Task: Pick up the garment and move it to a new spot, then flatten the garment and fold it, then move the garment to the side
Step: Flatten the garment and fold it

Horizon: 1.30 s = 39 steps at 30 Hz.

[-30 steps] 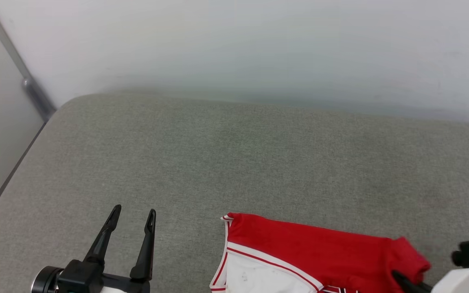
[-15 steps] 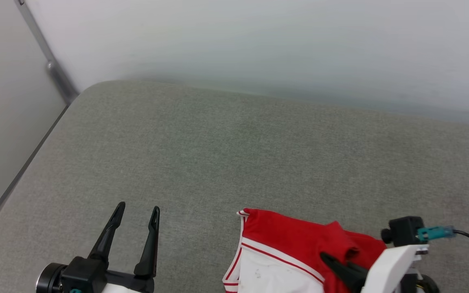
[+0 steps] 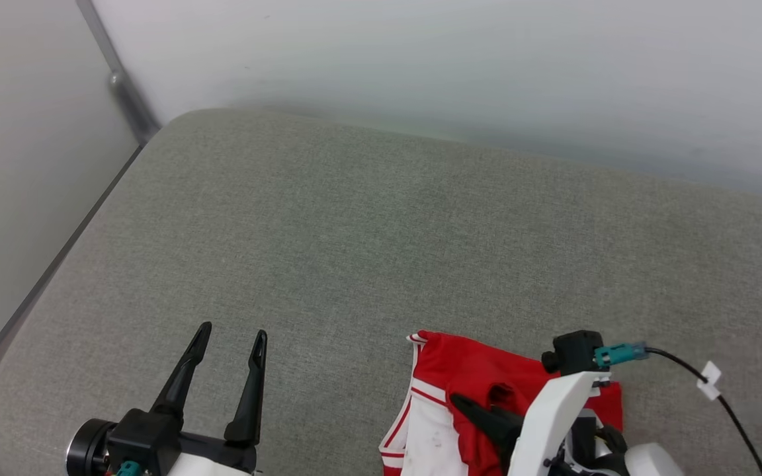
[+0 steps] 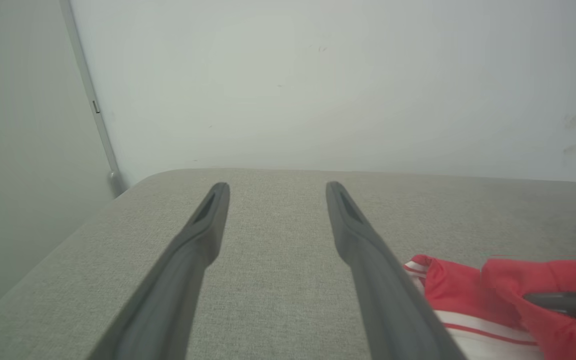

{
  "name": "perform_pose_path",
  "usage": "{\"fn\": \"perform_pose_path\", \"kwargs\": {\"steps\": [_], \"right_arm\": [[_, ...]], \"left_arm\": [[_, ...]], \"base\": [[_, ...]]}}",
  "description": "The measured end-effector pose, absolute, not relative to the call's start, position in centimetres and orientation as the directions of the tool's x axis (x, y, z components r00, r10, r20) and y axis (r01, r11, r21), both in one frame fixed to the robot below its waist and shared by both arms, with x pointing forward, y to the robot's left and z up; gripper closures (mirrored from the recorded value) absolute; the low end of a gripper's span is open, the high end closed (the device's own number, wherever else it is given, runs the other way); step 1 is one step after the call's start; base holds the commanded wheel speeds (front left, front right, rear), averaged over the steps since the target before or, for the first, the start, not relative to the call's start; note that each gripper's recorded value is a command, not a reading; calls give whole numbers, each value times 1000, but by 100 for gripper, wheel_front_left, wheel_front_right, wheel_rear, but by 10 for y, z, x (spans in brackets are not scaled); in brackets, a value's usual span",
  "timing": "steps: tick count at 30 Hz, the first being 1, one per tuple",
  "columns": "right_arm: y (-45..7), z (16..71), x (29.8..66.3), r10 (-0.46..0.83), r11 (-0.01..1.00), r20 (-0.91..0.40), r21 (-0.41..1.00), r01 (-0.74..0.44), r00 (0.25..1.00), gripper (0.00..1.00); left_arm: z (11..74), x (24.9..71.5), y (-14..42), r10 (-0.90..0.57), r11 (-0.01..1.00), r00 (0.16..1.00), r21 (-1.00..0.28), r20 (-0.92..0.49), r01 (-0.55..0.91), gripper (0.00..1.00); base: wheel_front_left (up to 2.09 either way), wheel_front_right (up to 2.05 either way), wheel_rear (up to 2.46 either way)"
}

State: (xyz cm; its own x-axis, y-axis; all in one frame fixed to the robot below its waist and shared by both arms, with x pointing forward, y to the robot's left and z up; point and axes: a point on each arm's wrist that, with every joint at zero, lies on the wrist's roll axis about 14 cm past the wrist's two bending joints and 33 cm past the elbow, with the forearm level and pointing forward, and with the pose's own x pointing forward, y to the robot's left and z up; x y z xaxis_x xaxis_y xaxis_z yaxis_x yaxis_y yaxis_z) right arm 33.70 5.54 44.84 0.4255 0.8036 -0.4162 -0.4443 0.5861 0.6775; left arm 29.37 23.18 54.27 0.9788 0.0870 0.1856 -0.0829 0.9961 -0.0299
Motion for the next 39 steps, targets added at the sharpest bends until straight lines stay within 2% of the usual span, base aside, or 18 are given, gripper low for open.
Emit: {"fn": "perform_pose_path", "kwargs": {"steps": [1,2,3,9,15,20,24,27,32,37,39], "right_arm": [[58,445,335,808,581,-421,684,-441,413,99],[61,443,334,811,578,-423,686,-442,403,33],[64,442,333,812,577,-423,683,-447,401,0],[84,452,322,854,515,-377,710,-480,359,0],[85,475,332,855,513,-338,660,-548,394,0],[63,505,366,795,602,-312,507,-617,520,0],[20,524,398,694,720,-298,301,-626,655,0],[-21,538,419,603,797,-256,148,-585,756,0],[-87,561,438,467,876,-134,-63,-478,874,0],[-129,572,440,383,909,-48,-159,-385,923,0],[-145,572,437,342,929,-15,-148,-340,940,0]], "left_arm": [[542,294,232,89,996,979,-30,184,-85,0],[542,293,233,91,996,979,-30,183,-87,0],[541,293,233,92,996,979,-29,181,-88,0],[541,294,235,96,995,979,-29,180,-93,0],[542,299,228,68,997,980,-32,185,-63,0],[545,307,220,36,999,980,-32,197,-31,0],[548,314,211,6,999,979,-33,205,1,0],[549,321,205,-17,999,978,-34,210,25,0],[552,336,191,-64,997,974,-37,220,74,0],[554,344,181,-92,994,970,-41,227,104,0],[553,347,177,-103,993,968,-41,227,115,0]], "base": [[0,0,0],[0,0,0],[0,0,0],[0,0,0],[0,0,0],[0,0,0],[0,0,0],[0,0,0],[0,0,0],[0,0,0],[0,0,0]]}}
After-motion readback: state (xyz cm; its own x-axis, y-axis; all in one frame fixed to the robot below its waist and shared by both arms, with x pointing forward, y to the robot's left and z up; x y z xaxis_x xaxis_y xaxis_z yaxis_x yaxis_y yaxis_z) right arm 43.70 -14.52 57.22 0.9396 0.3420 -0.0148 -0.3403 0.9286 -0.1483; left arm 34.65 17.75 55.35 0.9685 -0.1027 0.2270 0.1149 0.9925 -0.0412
